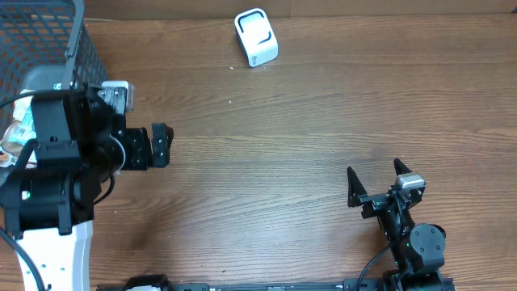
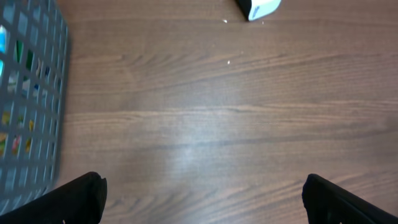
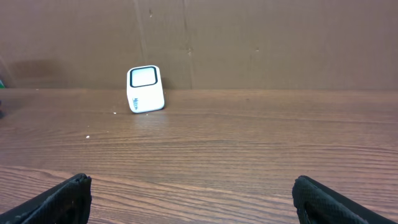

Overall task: Scan the item barcode
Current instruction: 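Move the left gripper over the grey basket and reach down inside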

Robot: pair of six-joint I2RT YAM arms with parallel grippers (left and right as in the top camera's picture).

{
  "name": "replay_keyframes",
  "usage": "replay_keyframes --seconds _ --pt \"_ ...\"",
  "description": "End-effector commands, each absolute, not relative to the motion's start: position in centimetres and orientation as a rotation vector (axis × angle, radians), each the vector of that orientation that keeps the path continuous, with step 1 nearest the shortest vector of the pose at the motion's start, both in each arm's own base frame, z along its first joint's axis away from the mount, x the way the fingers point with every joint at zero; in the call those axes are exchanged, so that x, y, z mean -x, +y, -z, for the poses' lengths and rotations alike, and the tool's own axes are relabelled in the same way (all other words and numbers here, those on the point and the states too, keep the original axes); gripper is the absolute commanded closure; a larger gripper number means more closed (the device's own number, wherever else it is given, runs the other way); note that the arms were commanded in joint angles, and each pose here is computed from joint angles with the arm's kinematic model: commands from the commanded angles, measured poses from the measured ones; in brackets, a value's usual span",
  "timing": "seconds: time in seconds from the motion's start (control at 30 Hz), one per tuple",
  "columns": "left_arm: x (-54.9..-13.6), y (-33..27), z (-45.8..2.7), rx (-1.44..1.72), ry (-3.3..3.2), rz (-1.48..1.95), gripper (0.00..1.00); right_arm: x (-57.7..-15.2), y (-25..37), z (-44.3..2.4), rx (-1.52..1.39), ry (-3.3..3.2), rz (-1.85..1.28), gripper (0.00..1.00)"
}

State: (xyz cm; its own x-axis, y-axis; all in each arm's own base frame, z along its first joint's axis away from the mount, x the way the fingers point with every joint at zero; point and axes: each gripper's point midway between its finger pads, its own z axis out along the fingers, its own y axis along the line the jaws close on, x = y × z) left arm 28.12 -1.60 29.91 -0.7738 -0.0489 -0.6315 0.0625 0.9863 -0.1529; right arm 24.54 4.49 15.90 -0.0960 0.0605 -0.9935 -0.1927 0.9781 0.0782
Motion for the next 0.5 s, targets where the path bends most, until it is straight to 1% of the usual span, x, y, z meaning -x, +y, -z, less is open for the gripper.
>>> replay_keyframes --seconds 0.0,0.17,0.47 --pt "-28.9 -2.0 -31.7 -0.057 2.377 0.224 0.00 -24.6 4.3 -15.4 0.096 1.663 -0.200 0.00" --pt "-30.1 -1.9 -34.1 -0.068 2.279 0.206 0.00 -24.6 4.3 -15.4 0.096 1.663 -0.200 0.00" --pt "-30.2 -1.8 -37.0 -0.074 2.201 0.184 0.00 -24.6 4.3 -15.4 0.096 1.663 -0.200 0.00"
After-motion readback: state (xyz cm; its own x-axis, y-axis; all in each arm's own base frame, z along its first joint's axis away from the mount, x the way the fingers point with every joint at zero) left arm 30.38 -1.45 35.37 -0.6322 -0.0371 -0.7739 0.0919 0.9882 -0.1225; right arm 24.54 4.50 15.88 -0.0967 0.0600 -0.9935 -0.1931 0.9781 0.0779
